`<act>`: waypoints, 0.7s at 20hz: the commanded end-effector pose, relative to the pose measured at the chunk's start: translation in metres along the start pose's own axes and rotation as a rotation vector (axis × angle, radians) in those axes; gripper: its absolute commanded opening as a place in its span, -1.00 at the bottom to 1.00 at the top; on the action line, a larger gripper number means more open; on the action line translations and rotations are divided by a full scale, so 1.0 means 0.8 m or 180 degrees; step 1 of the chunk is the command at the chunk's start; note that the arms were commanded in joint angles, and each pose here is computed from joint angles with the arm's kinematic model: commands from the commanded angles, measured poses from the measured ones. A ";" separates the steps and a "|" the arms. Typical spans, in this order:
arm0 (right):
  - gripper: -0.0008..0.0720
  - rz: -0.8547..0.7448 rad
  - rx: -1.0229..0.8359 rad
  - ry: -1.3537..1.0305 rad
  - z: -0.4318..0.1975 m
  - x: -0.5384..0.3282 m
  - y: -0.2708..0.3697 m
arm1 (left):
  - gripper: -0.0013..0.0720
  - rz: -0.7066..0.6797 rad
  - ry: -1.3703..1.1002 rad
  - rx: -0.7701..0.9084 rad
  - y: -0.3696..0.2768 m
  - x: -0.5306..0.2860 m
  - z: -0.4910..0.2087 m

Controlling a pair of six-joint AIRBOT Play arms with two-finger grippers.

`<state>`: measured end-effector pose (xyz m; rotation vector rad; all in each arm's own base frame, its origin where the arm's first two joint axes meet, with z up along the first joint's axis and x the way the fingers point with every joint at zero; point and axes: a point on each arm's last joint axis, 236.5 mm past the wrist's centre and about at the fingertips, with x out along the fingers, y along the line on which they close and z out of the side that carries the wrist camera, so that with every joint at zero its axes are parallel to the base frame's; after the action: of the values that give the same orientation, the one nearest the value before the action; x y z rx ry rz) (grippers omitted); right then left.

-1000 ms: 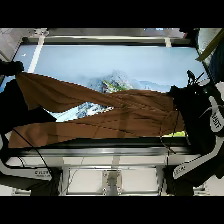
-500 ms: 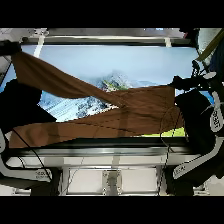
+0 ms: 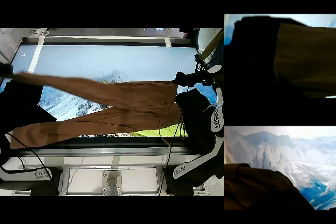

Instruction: Fold the clothes and pants, and hang the long-sleeved shirts on hangers.

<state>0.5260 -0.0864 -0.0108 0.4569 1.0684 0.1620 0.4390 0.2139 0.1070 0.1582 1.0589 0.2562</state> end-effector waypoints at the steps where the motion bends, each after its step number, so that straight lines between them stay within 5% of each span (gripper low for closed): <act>1: -0.46 0.0011 0.0113 0.0060 -0.005 -0.001 0.002 | 0.37 -0.0172 0.0913 -0.0082 -0.008 0.064 -0.127; 2: 0.06 0.0022 0.0153 0.0086 -0.007 -0.001 0.003 | 0.91 -0.0212 0.1020 -0.0097 -0.014 0.076 -0.140; 3: 0.15 0.0040 0.0154 0.0130 -0.011 -0.002 0.005 | 0.95 -0.0213 0.1037 -0.0166 -0.017 0.081 -0.141; 9: 0.15 0.0144 -0.0051 0.0353 -0.010 -0.082 0.027 | 0.93 0.0250 -0.0112 -0.0795 0.036 -0.012 -0.052; 14: 0.15 0.0225 -0.0054 0.0724 -0.091 -0.172 0.016 | 0.93 0.0511 0.0299 -0.1751 0.087 -0.088 -0.220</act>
<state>0.4494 -0.1000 0.0630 0.4619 1.2008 0.2461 0.3135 0.2610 0.1061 -0.1062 1.0296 0.5714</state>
